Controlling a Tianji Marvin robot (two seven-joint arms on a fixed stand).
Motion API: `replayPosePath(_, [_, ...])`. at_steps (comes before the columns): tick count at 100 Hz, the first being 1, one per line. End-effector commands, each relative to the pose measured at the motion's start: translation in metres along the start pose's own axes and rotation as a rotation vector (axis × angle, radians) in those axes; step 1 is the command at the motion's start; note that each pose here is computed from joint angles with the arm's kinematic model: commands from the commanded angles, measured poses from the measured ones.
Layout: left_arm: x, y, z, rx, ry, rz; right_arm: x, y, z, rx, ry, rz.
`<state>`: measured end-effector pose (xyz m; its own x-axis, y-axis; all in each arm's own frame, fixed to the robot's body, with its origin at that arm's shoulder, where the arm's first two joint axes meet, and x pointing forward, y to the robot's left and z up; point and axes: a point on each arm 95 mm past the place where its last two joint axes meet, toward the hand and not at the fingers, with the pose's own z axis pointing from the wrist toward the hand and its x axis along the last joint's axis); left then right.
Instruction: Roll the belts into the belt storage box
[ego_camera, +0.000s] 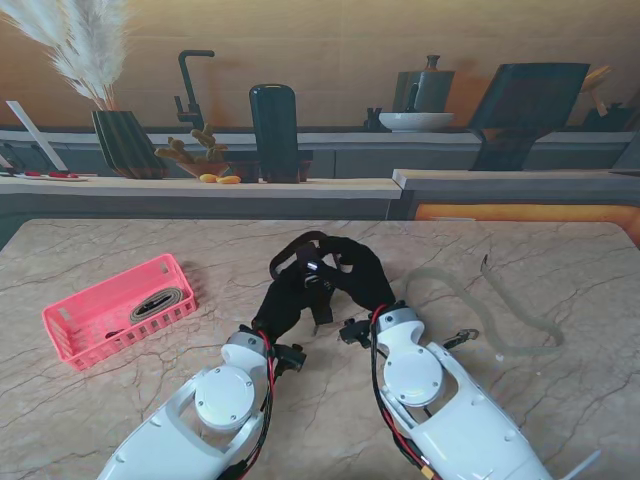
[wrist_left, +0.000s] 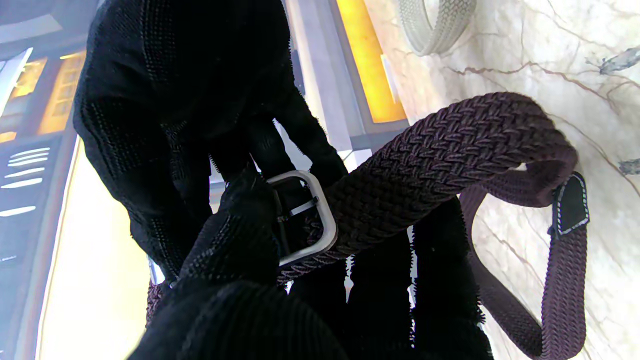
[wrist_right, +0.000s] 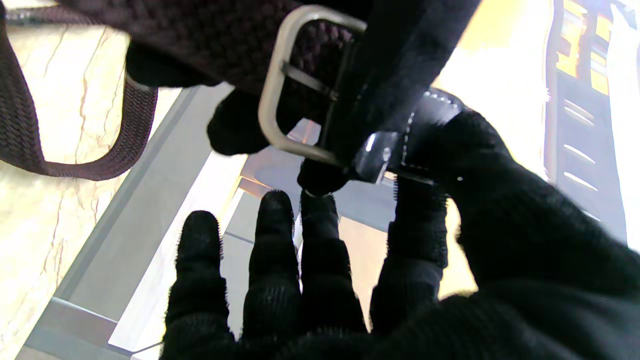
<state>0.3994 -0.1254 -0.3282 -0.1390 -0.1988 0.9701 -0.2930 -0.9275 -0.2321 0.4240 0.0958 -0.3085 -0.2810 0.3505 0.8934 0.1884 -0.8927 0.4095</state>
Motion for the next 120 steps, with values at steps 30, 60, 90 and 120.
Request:
replayPosePath(30, [0.003, -0.003, -0.004, 0.004, 0.004, 0.006, -0.004, 0.016, -0.008, 0.058, 0.001, -0.126])
replayPosePath(60, [0.003, -0.008, -0.003, 0.015, 0.013, 0.043, -0.007, 0.037, -0.016, 0.117, 0.018, -0.277])
replayPosePath(90, [0.002, -0.010, -0.003, 0.003, 0.016, 0.057, -0.004, 0.051, -0.022, 0.113, 0.097, -0.381])
replayPosePath(120, [-0.001, -0.003, -0.003, -0.065, 0.022, 0.088, 0.001, 0.050, -0.018, 0.171, 0.178, -0.403])
